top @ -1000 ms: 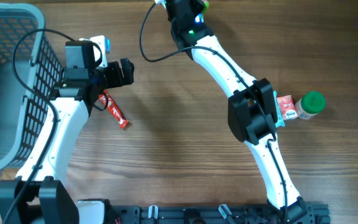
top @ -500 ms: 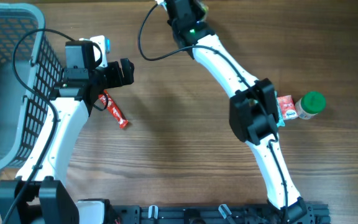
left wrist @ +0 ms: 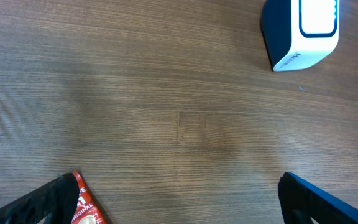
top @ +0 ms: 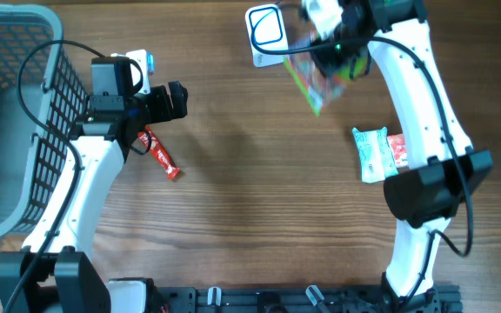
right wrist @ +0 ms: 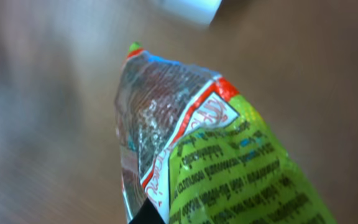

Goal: Scan the item barcode
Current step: 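Move the green bag right and set it down beside the packets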

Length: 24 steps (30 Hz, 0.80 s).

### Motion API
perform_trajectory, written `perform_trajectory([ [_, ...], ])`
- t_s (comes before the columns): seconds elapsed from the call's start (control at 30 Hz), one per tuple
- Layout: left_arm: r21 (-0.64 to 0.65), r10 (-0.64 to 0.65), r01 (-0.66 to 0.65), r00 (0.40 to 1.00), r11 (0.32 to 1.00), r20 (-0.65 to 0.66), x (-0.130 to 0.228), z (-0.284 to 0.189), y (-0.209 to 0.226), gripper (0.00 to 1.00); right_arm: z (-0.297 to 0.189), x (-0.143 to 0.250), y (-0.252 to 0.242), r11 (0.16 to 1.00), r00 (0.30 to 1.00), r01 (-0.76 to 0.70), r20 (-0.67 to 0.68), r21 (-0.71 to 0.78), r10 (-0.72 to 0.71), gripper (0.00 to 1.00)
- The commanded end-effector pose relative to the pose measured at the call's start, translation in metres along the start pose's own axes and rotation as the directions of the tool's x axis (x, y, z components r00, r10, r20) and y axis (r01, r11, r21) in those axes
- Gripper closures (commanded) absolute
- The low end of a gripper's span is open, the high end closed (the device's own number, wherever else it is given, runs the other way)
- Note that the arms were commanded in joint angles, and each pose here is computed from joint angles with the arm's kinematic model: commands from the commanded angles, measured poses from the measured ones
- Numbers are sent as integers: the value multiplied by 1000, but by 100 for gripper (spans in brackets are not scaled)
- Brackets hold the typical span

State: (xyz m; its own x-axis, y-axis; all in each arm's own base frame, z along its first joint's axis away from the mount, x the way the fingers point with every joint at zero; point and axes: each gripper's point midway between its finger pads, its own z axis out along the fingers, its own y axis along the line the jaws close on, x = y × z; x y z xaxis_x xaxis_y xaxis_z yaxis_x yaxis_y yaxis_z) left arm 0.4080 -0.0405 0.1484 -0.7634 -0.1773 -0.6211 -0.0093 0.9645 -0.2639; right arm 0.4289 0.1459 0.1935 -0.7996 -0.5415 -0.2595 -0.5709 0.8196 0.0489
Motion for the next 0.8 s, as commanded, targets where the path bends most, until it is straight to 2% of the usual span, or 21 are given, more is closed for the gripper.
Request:
perform_trajectory([
  [0.0, 7, 22, -22, 1000, 1000, 11, -3, -3, -1, 0, 53, 36, 19, 987, 981, -42, -196, -152, 12, 96],
  [0.1, 7, 22, -22, 1000, 1000, 11, -3, -3, -1, 0, 80, 73, 23, 983, 945, -16, -323, -183, -45, 96],
  [0.23, 7, 22, -22, 1000, 1000, 11, -3, -3, -1, 0, 107, 138, -5, 998, 834, 47, -548, -31, -56, 96],
  [0.33, 7, 21, -21, 1000, 1000, 11, -3, -3, 0, 0, 116, 158, -24, 993, 792, 74, -610, 86, -6, 96],
  [0.43, 7, 22, -22, 1000, 1000, 11, -3, -3, -1, 0, 124, 150, -28, 992, 818, 77, -576, 104, -3, 76],
  [0.47, 7, 22, -22, 1000, 1000, 11, -3, -3, -1, 0, 125, 148, -29, 991, 823, 80, -568, 112, -2, 62],
  [0.5, 7, 22, -22, 1000, 1000, 11, -3, -3, -1, 0, 125, 147, -32, 988, 826, 86, -564, 126, -1, 40],
  [0.53, 7, 22, -22, 1000, 1000, 11, -3, -3, -1, 0, 125, 145, -37, 984, 828, 98, -561, 148, 2, 30],
  [0.63, 7, 22, -22, 1000, 1000, 11, -3, -3, -1, 0, 121, 138, -46, 974, 837, 109, -546, 199, 18, 21],
  [0.77, 7, 22, -22, 1000, 1000, 11, -3, -3, -1, 0, 101, 100, -57, 952, 905, 1, -405, 306, 129, 19],
])
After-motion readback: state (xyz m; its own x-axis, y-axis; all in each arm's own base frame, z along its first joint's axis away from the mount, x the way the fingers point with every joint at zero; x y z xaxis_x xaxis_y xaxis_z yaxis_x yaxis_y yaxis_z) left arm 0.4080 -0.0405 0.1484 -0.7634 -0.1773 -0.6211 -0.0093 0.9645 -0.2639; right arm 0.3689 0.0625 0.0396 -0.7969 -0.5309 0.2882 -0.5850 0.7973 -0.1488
